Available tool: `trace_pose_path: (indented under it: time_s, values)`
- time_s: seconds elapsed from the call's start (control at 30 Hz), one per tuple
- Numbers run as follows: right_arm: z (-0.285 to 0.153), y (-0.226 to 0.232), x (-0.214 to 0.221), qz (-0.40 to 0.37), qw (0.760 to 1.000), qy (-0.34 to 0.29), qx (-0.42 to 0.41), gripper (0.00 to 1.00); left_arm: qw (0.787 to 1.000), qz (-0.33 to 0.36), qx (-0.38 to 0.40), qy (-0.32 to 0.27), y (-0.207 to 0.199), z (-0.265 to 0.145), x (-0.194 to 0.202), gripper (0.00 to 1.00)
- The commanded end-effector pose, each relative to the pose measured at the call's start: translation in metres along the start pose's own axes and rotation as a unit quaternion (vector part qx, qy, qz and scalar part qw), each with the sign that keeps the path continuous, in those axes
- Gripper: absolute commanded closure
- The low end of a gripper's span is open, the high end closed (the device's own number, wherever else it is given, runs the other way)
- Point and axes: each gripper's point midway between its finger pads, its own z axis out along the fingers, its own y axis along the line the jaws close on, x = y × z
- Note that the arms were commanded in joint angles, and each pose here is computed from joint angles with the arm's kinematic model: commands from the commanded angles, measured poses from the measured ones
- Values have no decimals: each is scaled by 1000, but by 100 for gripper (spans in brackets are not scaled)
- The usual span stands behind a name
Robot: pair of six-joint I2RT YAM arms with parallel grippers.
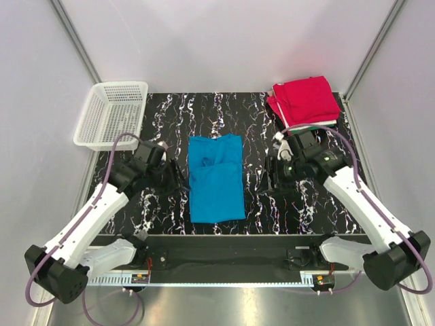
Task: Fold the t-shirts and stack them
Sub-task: Fold the tshirt
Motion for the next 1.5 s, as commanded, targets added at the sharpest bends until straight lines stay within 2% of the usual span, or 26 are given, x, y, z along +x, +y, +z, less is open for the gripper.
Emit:
trace_pose_path:
  time_s: [0.0, 0.2, 0.33, 0.53, 0.7, 1.07, 1.27, 1.47]
  values:
    - [22, -6, 17, 13, 999, 42, -19, 39, 999, -20, -6, 33, 19, 22, 22, 48]
    - [55, -30, 36, 4, 996, 85, -19, 33, 997, -44, 3, 62, 34, 52, 42, 44]
    - [63, -20, 27, 29, 997, 61, -49, 30, 996, -39, 45, 65, 26, 64, 45, 42]
    - [82, -2, 12, 87, 989, 77, -91, 27, 992, -34, 64, 99, 23, 80, 51, 40]
    - [97, -3, 7, 115, 984, 105, -86, 27, 989, -39, 45, 136, 32, 95, 62, 39]
    - [118, -14, 9, 164, 977, 120, -67, 26, 988, -73, 21, 133, 54, 100, 61, 39]
    - [129, -25, 25, 187, 970, 145, -61, 27, 985, -84, 8, 154, 73, 106, 72, 39]
    - [136, -32, 28, 192, 970, 142, -54, 26, 983, -85, 4, 162, 87, 111, 80, 38]
